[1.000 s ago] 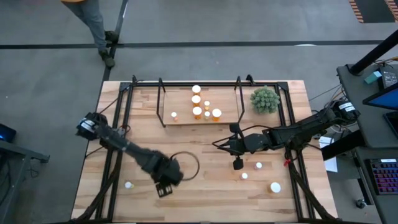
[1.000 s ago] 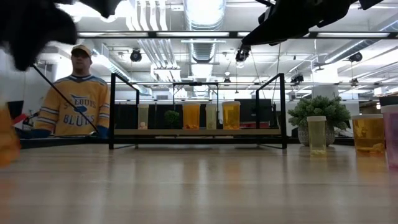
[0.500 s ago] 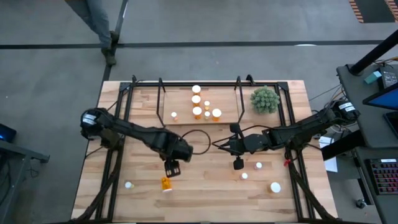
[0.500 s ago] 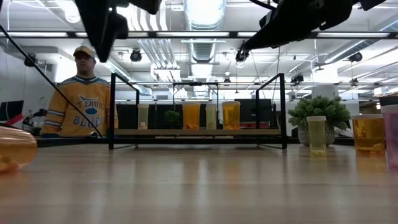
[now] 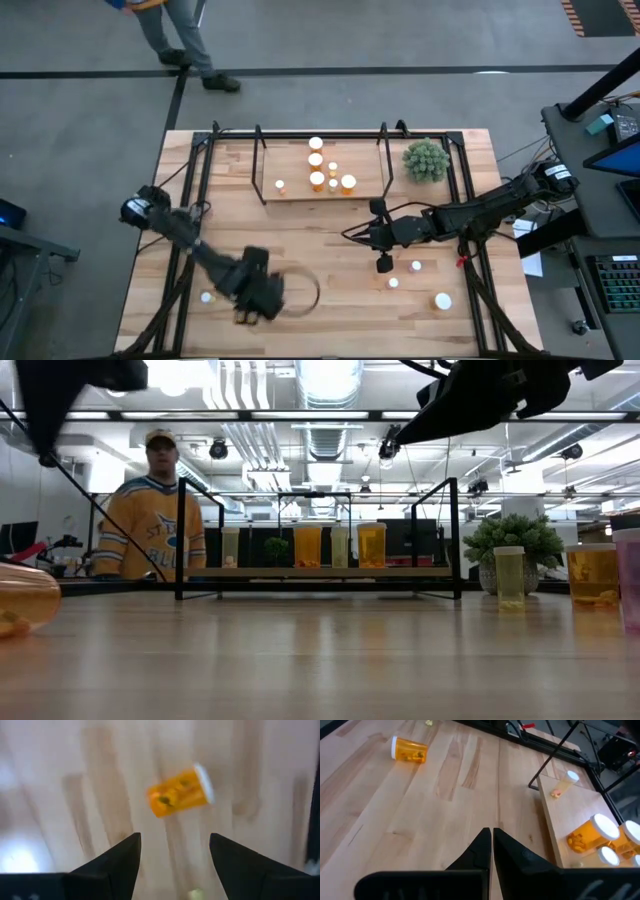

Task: Pick and place medicine bottles onto shelf by color
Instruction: Put the large orange pill bottle on the shelf aligned with the other large orange pill bottle

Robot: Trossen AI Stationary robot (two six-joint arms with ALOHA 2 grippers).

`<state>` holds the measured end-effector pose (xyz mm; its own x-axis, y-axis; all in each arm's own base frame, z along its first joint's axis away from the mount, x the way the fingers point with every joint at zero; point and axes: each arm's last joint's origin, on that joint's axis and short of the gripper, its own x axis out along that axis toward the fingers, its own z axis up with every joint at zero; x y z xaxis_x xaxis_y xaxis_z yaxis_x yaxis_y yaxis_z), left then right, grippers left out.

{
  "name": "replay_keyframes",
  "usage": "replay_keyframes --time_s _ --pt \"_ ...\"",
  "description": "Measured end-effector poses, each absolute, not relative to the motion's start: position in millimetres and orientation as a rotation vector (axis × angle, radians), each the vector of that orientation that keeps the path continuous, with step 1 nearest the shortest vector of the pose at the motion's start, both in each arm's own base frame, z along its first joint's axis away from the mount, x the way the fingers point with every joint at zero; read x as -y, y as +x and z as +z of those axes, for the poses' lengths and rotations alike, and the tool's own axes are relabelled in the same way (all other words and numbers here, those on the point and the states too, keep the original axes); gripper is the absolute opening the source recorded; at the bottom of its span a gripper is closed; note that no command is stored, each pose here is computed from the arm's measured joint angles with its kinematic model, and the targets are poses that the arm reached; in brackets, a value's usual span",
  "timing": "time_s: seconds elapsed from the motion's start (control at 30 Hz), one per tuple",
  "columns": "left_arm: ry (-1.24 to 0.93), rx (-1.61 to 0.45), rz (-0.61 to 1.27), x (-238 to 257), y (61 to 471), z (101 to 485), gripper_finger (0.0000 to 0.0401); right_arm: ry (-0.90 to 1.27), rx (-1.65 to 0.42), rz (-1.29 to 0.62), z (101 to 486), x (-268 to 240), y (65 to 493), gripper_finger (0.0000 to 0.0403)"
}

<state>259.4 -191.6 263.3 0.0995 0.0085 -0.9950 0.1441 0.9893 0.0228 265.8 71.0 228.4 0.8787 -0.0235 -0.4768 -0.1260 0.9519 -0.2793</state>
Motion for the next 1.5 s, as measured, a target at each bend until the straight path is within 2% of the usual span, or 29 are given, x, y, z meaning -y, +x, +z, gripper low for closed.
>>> replay_keyframes --time_s 0.07,0.13,0.27,0.47,0.7,1.1,1.3,1.5 --pt "0.282 -1.452 -0.182 202 254 258 0.0219 -0.31 -0.497 0.054 228 -71 266 0.0009" --pt "0.413 -1.419 -0.185 207 252 253 0.0219 -0.305 -0.497 0.053 228 -71 266 0.0009" --pt "0.575 -1.4 -0.209 211 256 242 0.0219 -0.29 -0.492 0.065 229 -71 266 0.0009" --pt "0.645 -1.365 -0.242 212 252 233 0.0236 -0.262 -0.485 0.058 229 -71 266 0.0009" --pt "0.858 -1.23 -0.492 222 244 206 0.028 -0.248 -0.468 0.055 231 -72 267 0.0009" --pt "0.89 -1.125 -0.543 214 237 173 0.0283 -0.209 -0.47 0.046 231 -72 267 0.0009" --pt "0.881 -1.082 -0.525 209 232 154 0.0261 -0.208 -0.468 0.045 231 -72 267 0.0009" --pt "0.895 -1.07 -0.479 206 231 152 0.0201 -0.204 -0.463 0.045 231 -72 267 0.0009"
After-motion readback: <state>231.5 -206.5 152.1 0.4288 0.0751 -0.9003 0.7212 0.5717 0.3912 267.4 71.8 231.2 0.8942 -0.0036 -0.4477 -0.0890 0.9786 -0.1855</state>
